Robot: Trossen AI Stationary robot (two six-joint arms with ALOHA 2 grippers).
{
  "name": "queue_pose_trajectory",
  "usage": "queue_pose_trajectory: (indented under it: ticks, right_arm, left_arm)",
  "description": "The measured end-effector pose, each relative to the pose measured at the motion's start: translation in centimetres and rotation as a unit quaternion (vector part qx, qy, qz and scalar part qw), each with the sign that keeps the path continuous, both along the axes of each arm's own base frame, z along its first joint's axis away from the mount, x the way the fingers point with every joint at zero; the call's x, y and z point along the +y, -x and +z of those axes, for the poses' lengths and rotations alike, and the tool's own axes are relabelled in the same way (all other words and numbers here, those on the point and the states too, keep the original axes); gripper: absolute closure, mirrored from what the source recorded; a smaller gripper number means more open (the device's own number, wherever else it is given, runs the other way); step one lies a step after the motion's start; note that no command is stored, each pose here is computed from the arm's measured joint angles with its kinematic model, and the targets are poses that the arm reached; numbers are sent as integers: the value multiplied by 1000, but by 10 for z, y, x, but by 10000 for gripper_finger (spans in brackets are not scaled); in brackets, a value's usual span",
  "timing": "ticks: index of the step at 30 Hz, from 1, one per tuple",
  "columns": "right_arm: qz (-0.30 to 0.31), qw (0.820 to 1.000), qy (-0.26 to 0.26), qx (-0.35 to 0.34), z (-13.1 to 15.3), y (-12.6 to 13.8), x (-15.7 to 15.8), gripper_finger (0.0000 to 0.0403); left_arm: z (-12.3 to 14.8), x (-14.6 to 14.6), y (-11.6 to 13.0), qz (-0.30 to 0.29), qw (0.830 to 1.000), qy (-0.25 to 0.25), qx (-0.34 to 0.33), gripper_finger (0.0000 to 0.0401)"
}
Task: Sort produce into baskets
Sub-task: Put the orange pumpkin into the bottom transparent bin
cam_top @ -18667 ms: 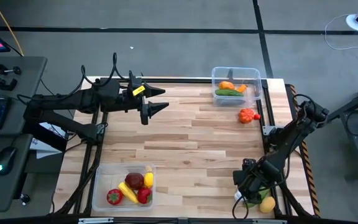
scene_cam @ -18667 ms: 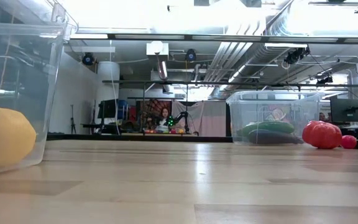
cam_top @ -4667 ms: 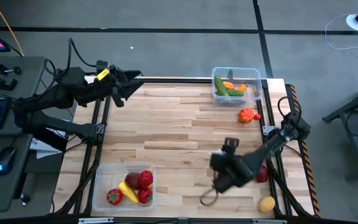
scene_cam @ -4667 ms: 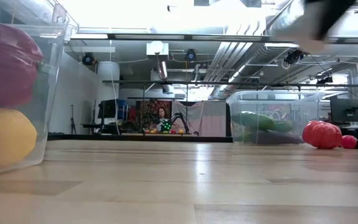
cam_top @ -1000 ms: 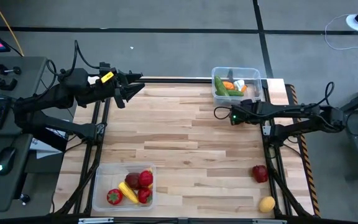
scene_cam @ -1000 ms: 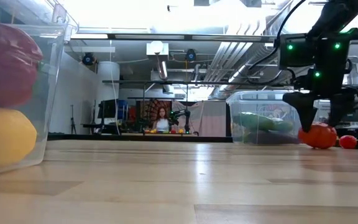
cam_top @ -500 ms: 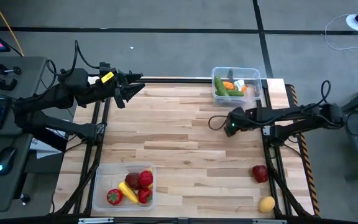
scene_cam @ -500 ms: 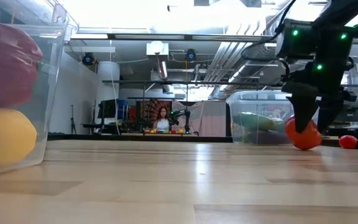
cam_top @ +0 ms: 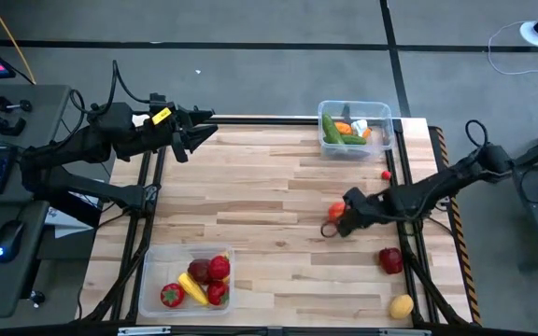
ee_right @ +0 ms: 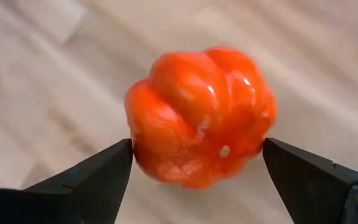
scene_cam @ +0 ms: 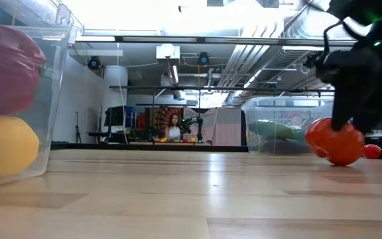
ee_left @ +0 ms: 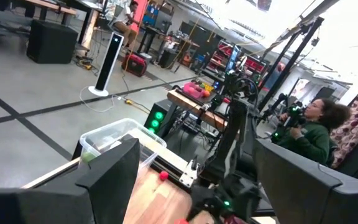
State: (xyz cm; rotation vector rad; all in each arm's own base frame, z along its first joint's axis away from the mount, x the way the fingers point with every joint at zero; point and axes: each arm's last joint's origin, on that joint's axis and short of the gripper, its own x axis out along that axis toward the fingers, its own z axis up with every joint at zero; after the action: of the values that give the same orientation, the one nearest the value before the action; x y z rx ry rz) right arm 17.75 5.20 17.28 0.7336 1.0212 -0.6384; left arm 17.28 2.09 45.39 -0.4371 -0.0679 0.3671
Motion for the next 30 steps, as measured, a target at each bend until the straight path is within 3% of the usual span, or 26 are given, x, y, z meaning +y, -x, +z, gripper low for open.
queue_pose_trajectory:
  ticks: [9, 20, 24, 28, 30]
  right_arm:
    - [65, 995, -39, -67, 2, -11, 41, 52]
    - [157, 984, -70, -43, 10, -25, 53, 52]
    - [171, 982, -78, 4, 22, -22, 54, 52]
    - [166, 983, -79, 4, 37, -25, 55, 52]
    - [192, 979, -69, -3, 41, -27, 56, 52]
  left_arm:
    - [-3, 1, -7, 0, 1000, 1, 10, 101]
    - [-11, 2, -23, 0, 999, 3, 35, 101]
    - [-9, 1, -20, -4, 1000, 8, 26, 101]
    - [-5, 0, -13, -14, 1000, 9, 10, 101]
    - [-3, 0, -10, -14, 1000, 9, 6, 101]
